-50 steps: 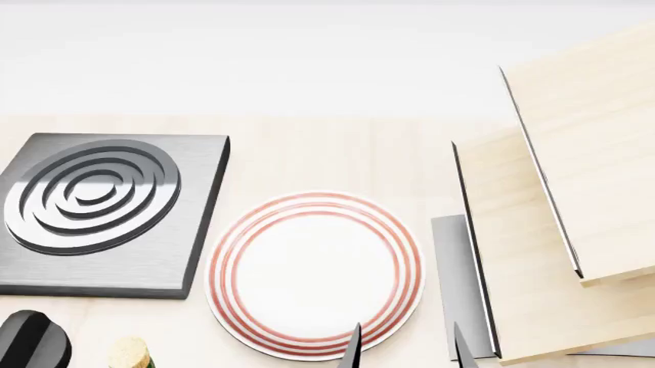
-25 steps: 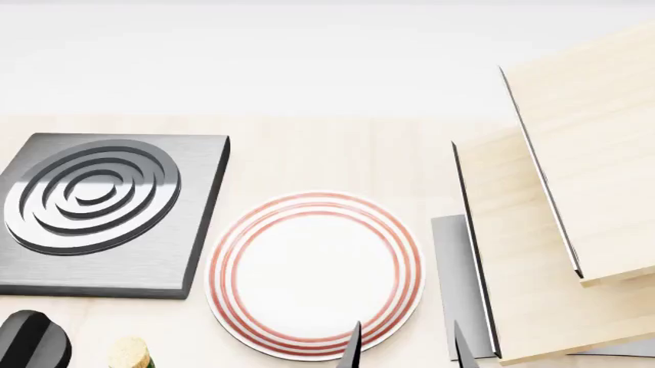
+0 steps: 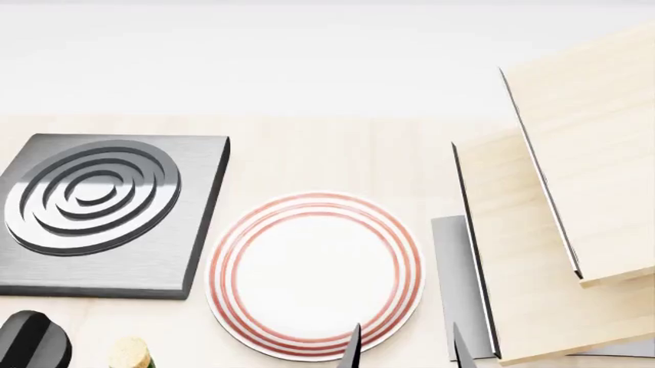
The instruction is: Pick up the akita bowl and put it on the plate.
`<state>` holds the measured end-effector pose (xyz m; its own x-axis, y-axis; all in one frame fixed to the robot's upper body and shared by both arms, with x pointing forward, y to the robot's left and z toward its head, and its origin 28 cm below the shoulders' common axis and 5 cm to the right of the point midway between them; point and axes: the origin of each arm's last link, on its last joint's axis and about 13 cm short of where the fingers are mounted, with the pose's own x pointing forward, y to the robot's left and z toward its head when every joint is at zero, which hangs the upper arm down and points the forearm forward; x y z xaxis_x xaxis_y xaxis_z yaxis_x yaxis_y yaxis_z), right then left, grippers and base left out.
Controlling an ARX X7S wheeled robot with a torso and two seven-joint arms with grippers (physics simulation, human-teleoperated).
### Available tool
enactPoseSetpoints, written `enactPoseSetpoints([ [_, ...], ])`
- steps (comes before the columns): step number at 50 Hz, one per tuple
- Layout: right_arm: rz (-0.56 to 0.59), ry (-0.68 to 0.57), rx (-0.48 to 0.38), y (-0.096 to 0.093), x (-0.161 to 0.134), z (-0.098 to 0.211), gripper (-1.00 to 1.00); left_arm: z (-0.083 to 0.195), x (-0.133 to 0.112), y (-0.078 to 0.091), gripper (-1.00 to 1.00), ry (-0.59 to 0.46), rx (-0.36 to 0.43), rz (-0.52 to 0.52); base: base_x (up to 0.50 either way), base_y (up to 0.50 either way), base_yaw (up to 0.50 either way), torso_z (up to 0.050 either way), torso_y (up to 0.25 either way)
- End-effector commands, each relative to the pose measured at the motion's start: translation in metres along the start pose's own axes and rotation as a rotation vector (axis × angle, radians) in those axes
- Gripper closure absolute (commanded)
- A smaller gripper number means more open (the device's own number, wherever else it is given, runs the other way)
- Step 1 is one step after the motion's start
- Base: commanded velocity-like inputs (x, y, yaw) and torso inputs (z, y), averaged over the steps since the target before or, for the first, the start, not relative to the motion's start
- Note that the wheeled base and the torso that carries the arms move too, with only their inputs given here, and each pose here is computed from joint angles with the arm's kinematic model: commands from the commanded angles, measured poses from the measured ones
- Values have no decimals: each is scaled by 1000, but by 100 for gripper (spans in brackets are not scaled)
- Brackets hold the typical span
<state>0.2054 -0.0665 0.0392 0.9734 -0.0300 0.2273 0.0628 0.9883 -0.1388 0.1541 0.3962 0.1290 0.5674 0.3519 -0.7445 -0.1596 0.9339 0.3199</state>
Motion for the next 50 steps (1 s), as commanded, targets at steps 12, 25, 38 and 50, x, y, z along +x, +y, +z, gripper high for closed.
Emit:
enactPoseSetpoints([
  [12, -1, 4, 1, 0, 0, -1, -100, -12, 1, 1, 100, 23, 19, 20, 3, 0, -3, -3, 0],
  [25, -2, 6, 5, 0, 1, -1, -100, -5, -21, 7, 100, -53, 17, 35, 1, 0, -1, -1, 0],
  [38, 0, 5, 6, 1, 2, -1, -100, 3, -38, 14, 100, -151, 4, 49, 0, 0, 0, -1, 0],
  [50, -5, -1, 9, 0, 2, 1, -100, 30, -67, 28, 100, -487, -94, 209, 0, 0, 0, 0, 0],
])
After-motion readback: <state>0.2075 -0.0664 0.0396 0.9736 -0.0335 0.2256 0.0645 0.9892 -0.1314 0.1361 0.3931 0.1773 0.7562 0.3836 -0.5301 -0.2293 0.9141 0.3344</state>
